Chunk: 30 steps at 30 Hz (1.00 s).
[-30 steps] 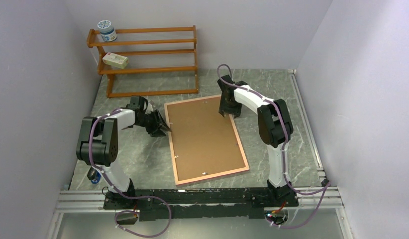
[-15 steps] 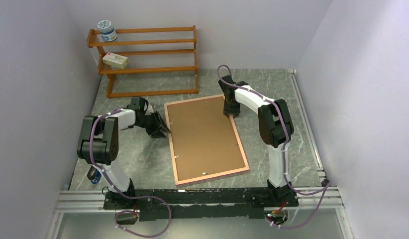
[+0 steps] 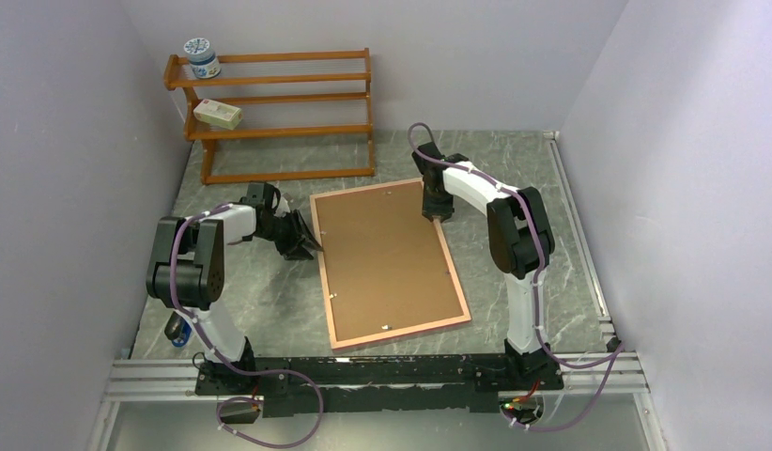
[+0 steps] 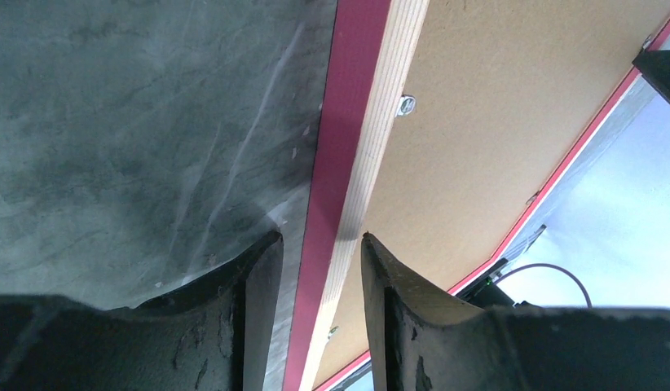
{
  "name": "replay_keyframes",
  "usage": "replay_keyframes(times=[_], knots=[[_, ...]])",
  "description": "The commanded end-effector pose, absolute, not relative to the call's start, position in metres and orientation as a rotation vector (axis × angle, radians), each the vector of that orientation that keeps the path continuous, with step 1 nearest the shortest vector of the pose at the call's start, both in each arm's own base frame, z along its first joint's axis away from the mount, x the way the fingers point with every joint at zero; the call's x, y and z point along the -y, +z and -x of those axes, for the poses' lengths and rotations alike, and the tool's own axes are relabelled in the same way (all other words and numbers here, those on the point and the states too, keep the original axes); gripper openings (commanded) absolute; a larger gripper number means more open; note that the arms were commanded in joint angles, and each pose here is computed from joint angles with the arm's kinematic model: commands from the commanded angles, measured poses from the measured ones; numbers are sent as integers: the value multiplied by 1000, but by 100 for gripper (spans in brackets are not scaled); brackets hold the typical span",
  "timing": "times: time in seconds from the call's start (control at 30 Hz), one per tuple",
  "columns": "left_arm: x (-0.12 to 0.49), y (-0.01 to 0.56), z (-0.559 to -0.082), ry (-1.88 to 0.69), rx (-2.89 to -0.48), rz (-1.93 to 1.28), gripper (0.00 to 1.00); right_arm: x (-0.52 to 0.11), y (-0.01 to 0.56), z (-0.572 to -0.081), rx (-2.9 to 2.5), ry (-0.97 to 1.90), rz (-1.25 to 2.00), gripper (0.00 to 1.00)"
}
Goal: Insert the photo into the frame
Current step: Install the photo frame at the center of the board.
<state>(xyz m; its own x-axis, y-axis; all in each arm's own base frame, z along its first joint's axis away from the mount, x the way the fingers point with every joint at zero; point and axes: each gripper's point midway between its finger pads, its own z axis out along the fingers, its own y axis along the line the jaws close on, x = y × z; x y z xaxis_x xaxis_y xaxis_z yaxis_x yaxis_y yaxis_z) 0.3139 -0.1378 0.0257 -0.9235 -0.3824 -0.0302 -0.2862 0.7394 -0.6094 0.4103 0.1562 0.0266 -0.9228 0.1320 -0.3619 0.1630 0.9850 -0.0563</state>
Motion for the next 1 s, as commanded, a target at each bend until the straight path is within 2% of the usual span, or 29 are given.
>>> replay_keyframes(times=[0.0,0.17,0.5,0.6,0.7,0.8,0.97], knots=[[136,25,-315,-911,-2799,518,46,-165,25,-432,-2692,-40,-124,38],[135,25,-315,-903,-2803,517,46,-169,23,-431,-2714,27,112,43],[135,23,-313,-900,-2817,513,46,-175,11,-430,-2720,120,354,36],[136,21,-312,-910,-2826,520,46,-176,11,-434,-2701,121,355,26],[137,20,-312,-913,-2830,522,45,-168,7,-440,-2700,44,251,5],[136,20,-312,-901,-2833,518,45,-164,7,-440,-2687,-11,185,1],[135,20,-311,-892,-2837,520,45,-169,21,-437,-2640,48,134,4]])
